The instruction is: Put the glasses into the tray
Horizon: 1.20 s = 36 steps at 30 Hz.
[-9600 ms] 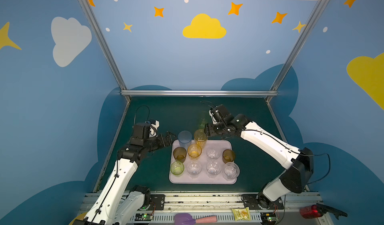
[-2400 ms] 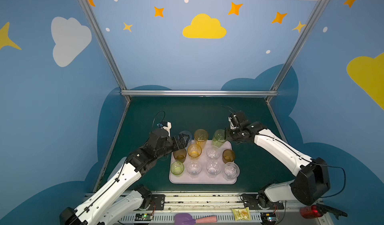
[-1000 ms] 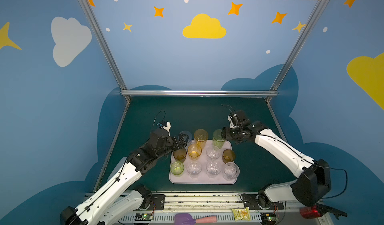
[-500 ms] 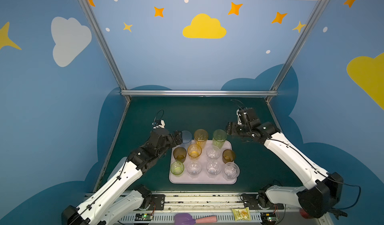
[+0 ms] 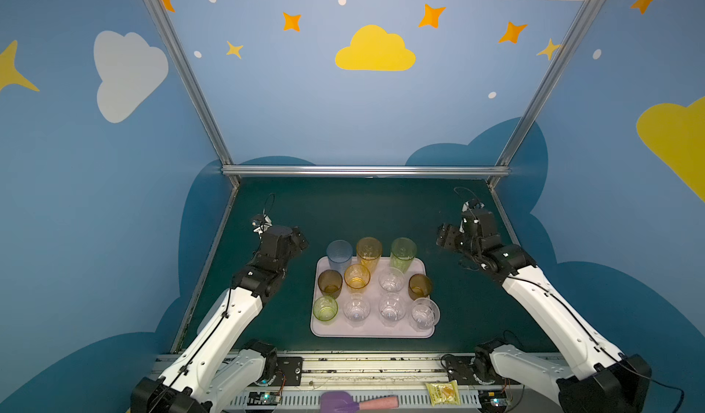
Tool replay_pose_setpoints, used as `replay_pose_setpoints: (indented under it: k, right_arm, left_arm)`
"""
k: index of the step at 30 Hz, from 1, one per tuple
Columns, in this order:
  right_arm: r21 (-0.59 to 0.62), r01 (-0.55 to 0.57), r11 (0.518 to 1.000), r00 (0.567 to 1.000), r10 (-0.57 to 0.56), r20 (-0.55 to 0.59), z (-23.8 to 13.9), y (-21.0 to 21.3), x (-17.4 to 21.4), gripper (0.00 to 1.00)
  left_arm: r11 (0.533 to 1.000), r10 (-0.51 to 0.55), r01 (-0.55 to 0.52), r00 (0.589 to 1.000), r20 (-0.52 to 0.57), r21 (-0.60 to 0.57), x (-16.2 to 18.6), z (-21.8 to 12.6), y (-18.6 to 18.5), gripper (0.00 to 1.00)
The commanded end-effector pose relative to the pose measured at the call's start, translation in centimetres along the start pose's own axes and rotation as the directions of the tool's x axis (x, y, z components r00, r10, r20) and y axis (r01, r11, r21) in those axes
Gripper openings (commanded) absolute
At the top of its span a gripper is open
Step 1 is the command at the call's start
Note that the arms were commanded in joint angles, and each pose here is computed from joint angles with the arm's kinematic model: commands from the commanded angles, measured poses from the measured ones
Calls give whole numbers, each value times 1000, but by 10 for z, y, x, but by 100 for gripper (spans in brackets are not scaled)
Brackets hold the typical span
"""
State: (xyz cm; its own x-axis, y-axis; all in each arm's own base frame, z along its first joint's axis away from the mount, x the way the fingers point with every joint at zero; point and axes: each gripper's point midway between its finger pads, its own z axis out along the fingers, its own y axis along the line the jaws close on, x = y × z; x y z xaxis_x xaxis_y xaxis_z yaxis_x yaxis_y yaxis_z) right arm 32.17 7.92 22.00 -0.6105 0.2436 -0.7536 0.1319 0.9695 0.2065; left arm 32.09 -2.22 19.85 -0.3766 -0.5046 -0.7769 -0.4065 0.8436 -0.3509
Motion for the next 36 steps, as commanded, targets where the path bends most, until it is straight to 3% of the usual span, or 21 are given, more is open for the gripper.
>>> replay_pose_setpoints:
  k: [1, 8, 13, 18, 25, 30, 36]
  right_arm:
    - [88, -29, 996, 986, 14, 165, -5, -23, -27, 85]
    - [111, -78, 991, 926, 31, 376, -5, -52, -37, 85]
    - [164, -98, 982, 915, 24, 402, 9, -80, -21, 85]
    - [182, -120, 976, 918, 40, 394, 26, -98, -12, 85]
    - [218, -134, 967, 917, 37, 397, 55, -114, 0, 85]
    - [194, -131, 972, 935, 56, 351, 73, -117, 7, 85]
    - [194, -83, 978, 923, 2, 384, 70, -124, 10, 85]
  left_arm:
    - [988, 59, -41, 991, 117, -150, -15, 13, 27, 100]
    - [971, 168, -140, 976, 138, -194, -5, 59, 38, 100]
    - [970, 189, -169, 976, 111, -174, -7, 84, 43, 100]
    - [964, 237, -208, 955, 179, -166, -12, 92, 43, 100]
    - [927, 371, -350, 909, 188, -138, -3, 89, 43, 100]
    - [933, 359, -344, 914, 188, -107, 13, 102, 51, 100]
    - [934, 356, -345, 923, 148, -91, 26, 119, 56, 100]
